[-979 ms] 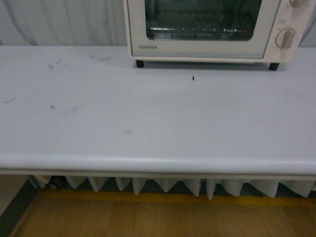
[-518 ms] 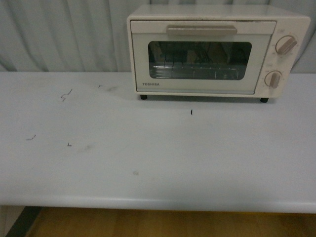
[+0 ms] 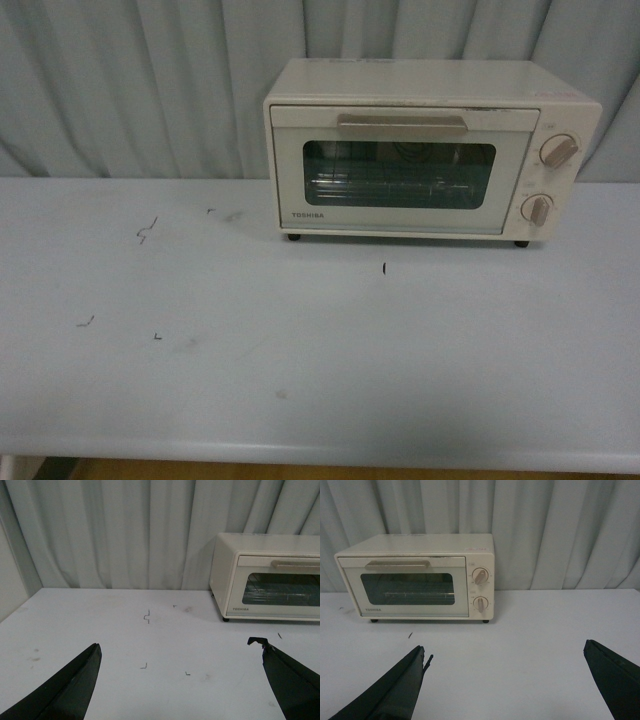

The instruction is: Open oven

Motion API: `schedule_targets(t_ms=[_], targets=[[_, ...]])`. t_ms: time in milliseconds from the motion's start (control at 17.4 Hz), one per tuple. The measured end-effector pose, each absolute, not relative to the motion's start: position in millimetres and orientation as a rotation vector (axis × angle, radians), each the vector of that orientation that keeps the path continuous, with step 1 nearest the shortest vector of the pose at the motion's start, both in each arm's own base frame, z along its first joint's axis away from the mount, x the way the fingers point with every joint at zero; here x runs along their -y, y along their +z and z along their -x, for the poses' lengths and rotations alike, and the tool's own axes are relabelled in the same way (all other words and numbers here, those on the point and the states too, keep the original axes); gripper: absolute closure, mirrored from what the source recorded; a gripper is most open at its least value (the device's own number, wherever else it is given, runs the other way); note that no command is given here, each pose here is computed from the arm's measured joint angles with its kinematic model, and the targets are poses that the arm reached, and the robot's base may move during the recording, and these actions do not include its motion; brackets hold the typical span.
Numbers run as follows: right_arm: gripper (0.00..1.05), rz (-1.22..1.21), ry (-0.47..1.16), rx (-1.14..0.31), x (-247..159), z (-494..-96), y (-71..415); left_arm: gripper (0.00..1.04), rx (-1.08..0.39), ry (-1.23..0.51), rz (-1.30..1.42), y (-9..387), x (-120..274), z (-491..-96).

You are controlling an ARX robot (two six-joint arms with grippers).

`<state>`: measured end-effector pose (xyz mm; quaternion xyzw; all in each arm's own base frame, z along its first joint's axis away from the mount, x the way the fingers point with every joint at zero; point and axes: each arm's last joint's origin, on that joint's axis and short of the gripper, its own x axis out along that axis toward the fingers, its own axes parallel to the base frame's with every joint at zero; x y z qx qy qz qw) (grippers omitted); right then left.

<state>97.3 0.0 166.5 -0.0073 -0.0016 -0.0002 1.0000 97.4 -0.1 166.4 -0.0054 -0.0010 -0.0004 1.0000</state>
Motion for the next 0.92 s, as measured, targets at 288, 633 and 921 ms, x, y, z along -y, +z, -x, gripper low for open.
schedule_targets(t_ms=[288,633,921], targets=[[0.07,0.015,0.0,0.003,0.0,-97.3,166.5,0.07,0.002,-0.001,0.011,166.4,0.1,-97.4],[0.07,0.015,0.0,0.003,0.0,-97.3,166.5,0.07,0.002,-0.001,0.011,166.4,0.1,-97.4],[0.07,0.015,0.0,0.003,0.0,-97.3,166.5,0.07,0.002,-0.001,0.011,166.3,0.1,-97.4]])
